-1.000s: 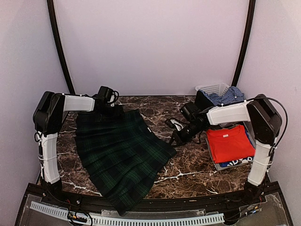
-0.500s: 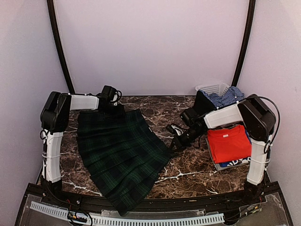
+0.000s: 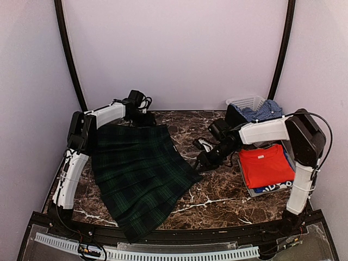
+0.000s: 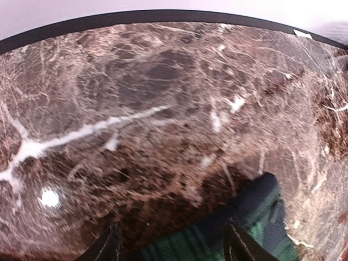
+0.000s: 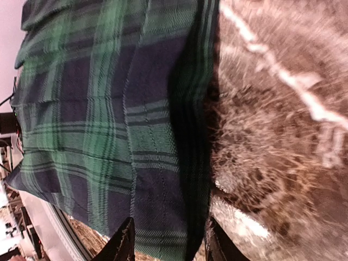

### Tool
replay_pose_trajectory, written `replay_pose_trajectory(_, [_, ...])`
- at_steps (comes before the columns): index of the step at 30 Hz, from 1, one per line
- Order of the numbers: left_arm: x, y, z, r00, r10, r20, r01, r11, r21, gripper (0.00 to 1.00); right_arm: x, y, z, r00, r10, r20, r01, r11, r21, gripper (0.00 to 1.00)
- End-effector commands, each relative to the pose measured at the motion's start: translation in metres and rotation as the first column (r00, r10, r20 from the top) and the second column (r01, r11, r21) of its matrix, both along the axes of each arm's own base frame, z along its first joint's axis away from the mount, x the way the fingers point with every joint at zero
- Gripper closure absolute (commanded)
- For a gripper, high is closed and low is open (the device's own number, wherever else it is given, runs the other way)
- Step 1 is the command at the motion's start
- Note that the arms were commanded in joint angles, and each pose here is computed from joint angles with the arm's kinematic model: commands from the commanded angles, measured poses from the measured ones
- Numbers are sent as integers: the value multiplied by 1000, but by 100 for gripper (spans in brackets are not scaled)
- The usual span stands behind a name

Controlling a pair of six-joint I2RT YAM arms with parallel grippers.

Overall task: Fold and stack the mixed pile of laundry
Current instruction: Rotate the flattened skirt at the center of the board.

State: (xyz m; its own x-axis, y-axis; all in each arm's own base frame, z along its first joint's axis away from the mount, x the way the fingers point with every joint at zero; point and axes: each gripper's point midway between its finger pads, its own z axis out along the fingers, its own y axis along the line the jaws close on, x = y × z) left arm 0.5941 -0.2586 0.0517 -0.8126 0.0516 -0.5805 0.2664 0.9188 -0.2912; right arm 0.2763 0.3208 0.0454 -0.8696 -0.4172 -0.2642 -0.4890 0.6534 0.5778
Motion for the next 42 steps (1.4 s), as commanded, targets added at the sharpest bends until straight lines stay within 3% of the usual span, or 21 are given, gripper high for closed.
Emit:
replay_pose_trajectory(1, [-30,-7,105,996,-40,85,39,999,20,37,18,6,47,990,8,139,-13,999,34,60])
replay_pose_trajectory(4, [-67,5,143,995,21,97,-21,1000,-1,36,23,18,50,985,49,163,-51,999,5,60])
replay_pose_trajectory(7, [-104,13,149,993,59,101,-54,997,-52,35,18,40,51,980,110,168,-116,993,25,62])
replay_pose_trajectory(9, [-145,27,117,996,83,17,-82,995,-55,35,16,50,45,977,142,159,-148,989,23,63])
replay_pose_trajectory(10, [-155,31,130,994,103,38,-100,992,-80,35,15,55,43,975,156,156,-160,987,19,63])
replay_pose_trajectory(11, [-174,40,102,993,114,-19,-115,992,-50,35,16,56,37,975,162,151,-163,987,-5,63])
replay_pose_trajectory(12, [-182,45,109,991,132,-7,-133,989,-65,35,18,54,32,976,159,149,-156,987,-35,62])
replay_pose_trajectory(15, [-222,64,71,980,177,-88,-182,982,-43,35,24,39,19,977,142,162,-121,984,-135,60])
replay_pose_trajectory(20, [-258,78,40,965,216,-148,-224,974,-42,35,5,53,25,964,203,172,-192,978,-77,64])
replay_pose_trajectory(23, [-273,86,17,946,251,-206,-260,966,-16,36,-4,57,1,964,237,119,-226,969,-97,73])
replay_pose_trajectory(31, [-263,71,-29,922,206,-329,-198,979,57,38,-24,23,-51,983,185,-10,-185,970,-157,80])
replay_pose_trajectory(36, [-223,45,-49,918,143,-370,-123,990,75,42,-54,16,-58,983,166,-85,-175,977,-123,79])
replay_pose_trajectory(39, [-183,24,-37,940,107,-323,-95,994,51,44,-73,17,-61,979,173,-109,-186,975,-120,79])
replay_pose_trajectory(42, [-168,16,-43,936,81,-342,-60,996,73,47,-91,21,-61,972,193,-131,-209,971,-119,79])
